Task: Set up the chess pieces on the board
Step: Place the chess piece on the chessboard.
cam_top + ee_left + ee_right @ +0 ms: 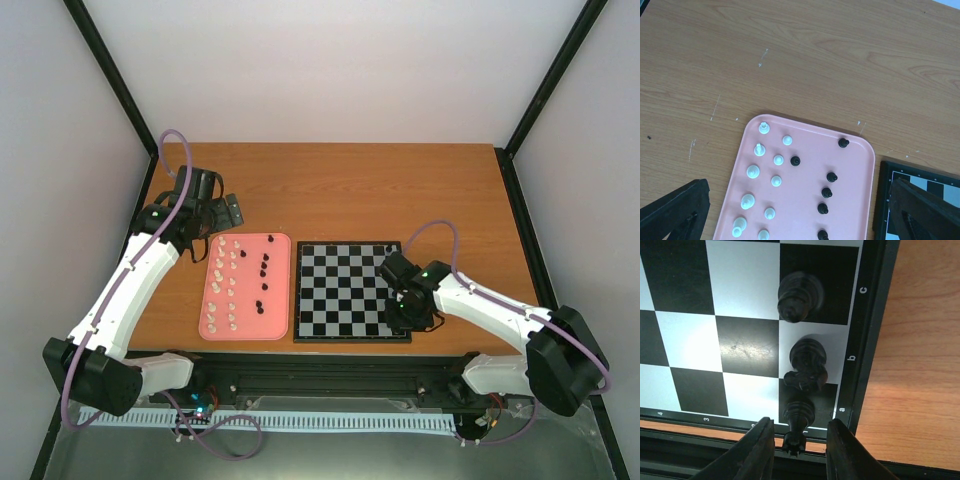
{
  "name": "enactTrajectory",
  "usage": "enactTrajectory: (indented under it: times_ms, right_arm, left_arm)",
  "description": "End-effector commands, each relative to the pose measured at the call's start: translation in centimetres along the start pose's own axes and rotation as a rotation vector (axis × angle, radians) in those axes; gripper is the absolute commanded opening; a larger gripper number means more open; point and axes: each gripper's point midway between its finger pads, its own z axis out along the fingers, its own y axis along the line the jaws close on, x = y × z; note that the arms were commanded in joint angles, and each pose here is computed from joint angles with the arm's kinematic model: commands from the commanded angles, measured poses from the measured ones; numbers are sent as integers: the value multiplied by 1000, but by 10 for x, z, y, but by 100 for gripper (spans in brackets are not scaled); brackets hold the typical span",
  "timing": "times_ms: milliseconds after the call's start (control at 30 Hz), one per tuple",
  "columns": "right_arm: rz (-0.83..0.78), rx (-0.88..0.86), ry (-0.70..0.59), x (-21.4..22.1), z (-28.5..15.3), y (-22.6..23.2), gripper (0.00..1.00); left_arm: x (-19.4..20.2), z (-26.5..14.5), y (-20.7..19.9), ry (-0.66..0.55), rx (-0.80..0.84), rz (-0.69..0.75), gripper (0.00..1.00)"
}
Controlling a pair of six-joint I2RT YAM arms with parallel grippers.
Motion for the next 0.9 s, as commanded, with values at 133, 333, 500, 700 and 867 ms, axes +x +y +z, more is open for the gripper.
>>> enactTrajectory:
  times_ms: [133,333,500,700,867]
  right_arm:
    - [27,40,-23,-5,-4,-7,35]
    - [25,46,-24,-6,-4,-8,35]
    - [7,27,-29,-8,-6,-4,34]
    - [-35,-7,-78,-18,-25,6,42]
    - [-69,5,-117,-31,-53,12,47]
  left_arm:
    - [-5,-6,2,-25,0,-20,100]
    - [-4,-6,3,-26,0,-21,100]
    - [-4,-7,3,-26,1,-20,100]
    - [-5,-8,3,-30,1,-22,100]
    - [-7,-9,4,-36,-9,-27,100]
